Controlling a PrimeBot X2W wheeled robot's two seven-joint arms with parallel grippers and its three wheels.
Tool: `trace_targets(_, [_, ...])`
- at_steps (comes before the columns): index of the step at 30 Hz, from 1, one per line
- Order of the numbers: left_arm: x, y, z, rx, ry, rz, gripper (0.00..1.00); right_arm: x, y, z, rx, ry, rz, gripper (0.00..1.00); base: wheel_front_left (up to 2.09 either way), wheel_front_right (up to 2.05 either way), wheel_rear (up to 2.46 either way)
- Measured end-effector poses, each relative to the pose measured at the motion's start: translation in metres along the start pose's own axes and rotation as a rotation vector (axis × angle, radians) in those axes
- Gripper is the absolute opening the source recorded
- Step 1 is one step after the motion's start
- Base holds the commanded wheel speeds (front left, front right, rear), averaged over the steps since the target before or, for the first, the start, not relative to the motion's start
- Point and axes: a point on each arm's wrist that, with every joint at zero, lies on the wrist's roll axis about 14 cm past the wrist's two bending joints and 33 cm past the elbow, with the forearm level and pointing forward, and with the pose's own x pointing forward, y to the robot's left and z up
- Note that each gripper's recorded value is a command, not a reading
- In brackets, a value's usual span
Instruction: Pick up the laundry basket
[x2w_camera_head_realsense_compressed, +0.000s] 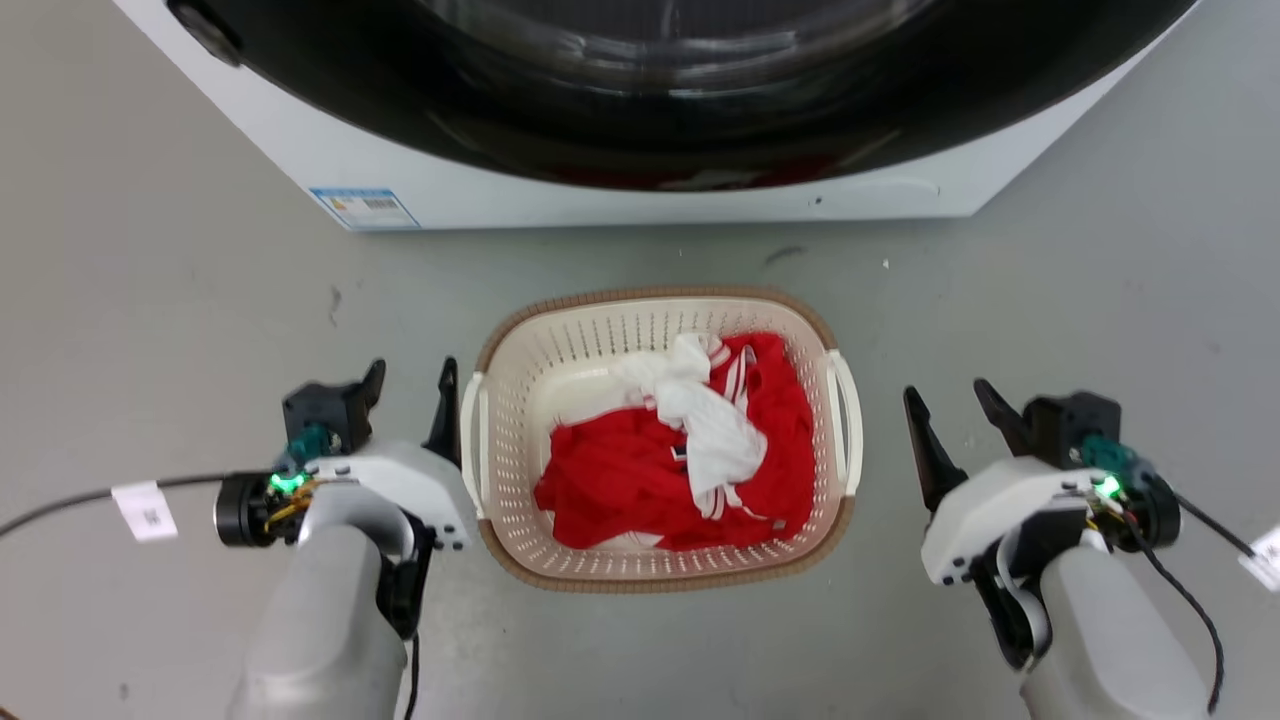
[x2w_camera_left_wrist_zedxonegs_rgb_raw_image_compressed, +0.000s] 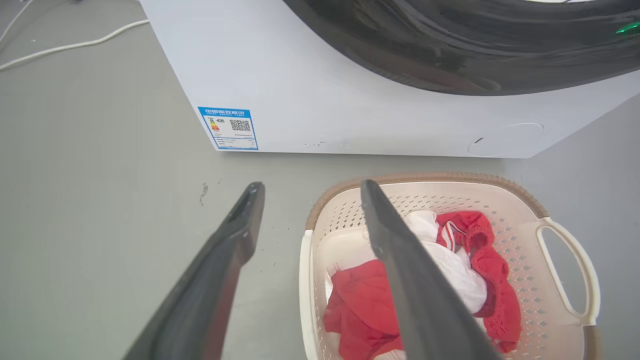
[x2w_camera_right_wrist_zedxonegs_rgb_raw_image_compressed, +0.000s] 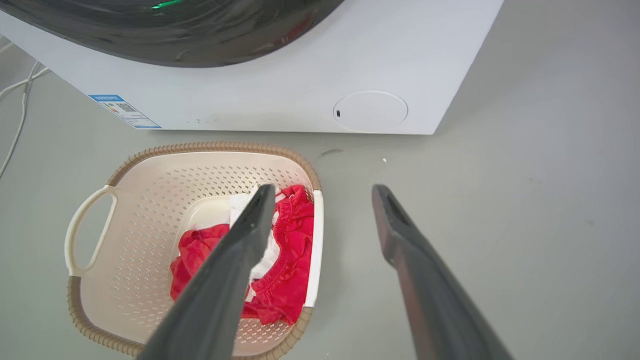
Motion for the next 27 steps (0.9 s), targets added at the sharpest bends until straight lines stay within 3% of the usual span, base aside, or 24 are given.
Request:
trace_targets(11, [0.053, 0.007, -0.060, -0.013, 0.265, -0.033, 1.00, 0.051, 0.006, -0.061, 0.025, 0.267, 0.044, 1.00, 0.00, 0.00, 0.00])
trace_targets(27, [0.072, 0.009, -0.138, -0.045, 0.608, -0.051, 1.00, 0.080, 0.007, -0.124, 0.053, 0.559, 0.071, 1.00, 0.00, 0.00, 0.00])
